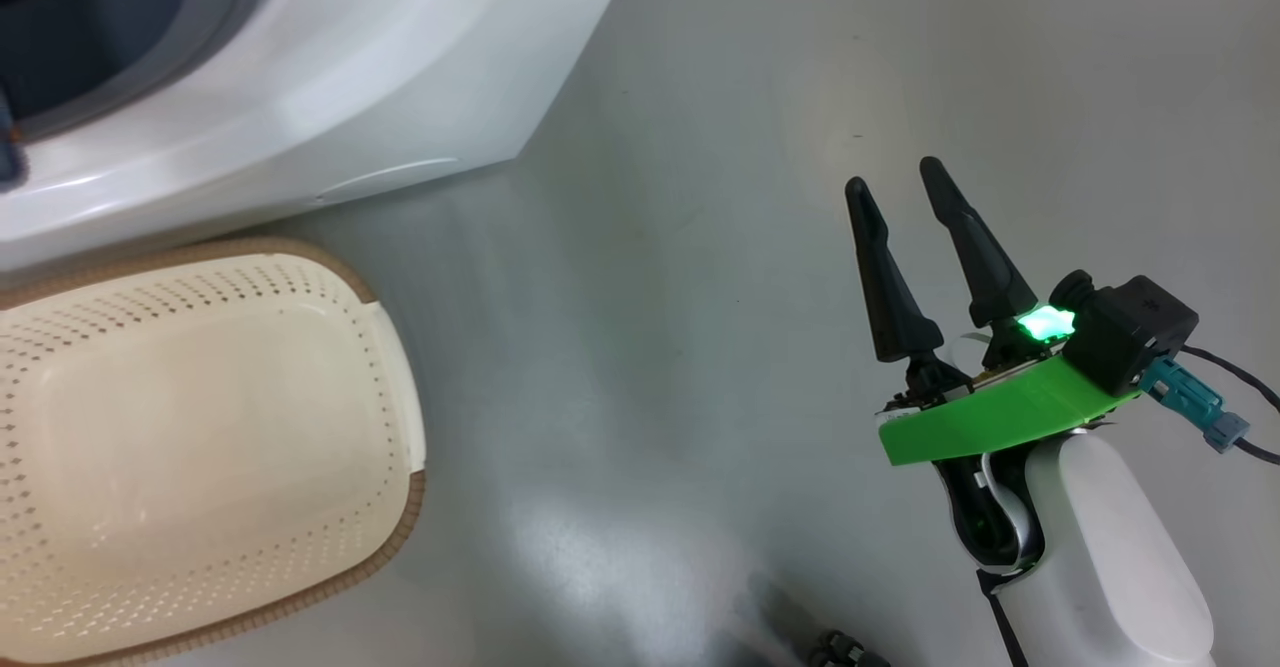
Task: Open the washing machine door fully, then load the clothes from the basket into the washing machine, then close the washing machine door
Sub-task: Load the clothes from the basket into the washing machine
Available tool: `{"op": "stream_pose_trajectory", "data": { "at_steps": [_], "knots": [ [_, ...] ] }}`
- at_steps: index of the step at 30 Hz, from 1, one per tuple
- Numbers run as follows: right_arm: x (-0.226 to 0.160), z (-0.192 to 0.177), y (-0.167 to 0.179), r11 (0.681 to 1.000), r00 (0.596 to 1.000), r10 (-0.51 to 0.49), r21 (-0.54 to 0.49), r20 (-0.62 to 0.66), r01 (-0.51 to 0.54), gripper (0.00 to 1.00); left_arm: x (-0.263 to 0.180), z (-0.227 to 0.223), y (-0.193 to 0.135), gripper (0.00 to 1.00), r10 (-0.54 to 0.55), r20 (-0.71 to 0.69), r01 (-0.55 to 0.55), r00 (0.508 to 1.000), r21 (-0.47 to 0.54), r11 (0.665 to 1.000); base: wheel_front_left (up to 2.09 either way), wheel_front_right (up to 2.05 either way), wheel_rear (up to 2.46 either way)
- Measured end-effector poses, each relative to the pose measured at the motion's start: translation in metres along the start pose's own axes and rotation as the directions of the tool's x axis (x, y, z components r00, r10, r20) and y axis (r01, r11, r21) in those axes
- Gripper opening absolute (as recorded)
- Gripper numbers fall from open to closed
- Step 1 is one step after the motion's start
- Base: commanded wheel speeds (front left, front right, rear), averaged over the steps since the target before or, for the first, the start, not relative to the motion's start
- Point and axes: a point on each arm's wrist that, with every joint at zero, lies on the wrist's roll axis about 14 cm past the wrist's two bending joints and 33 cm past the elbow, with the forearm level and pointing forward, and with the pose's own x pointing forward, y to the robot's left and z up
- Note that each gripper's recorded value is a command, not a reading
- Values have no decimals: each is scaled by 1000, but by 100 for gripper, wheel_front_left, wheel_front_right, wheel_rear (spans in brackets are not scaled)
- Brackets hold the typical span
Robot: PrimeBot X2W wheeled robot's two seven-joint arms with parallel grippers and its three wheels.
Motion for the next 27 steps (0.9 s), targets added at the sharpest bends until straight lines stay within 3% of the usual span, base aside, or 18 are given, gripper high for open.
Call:
{"op": "stream_pose_trajectory", "data": {
  "at_steps": [11, 27],
  "knots": [
    [5, 7, 10, 999, 999, 27, 15, 24, -28, 100, -16, 7, 6, 100, 12, 0, -12, 1000, 19, 1000, 0, 0, 0],
    [10, 23, 30, 996, 994, 76, 38, 72, -79, 100, -84, 13, 9, 100, -3, 31, 2, 1000, 40, 999, 0, 0, 0]
  ]
}}
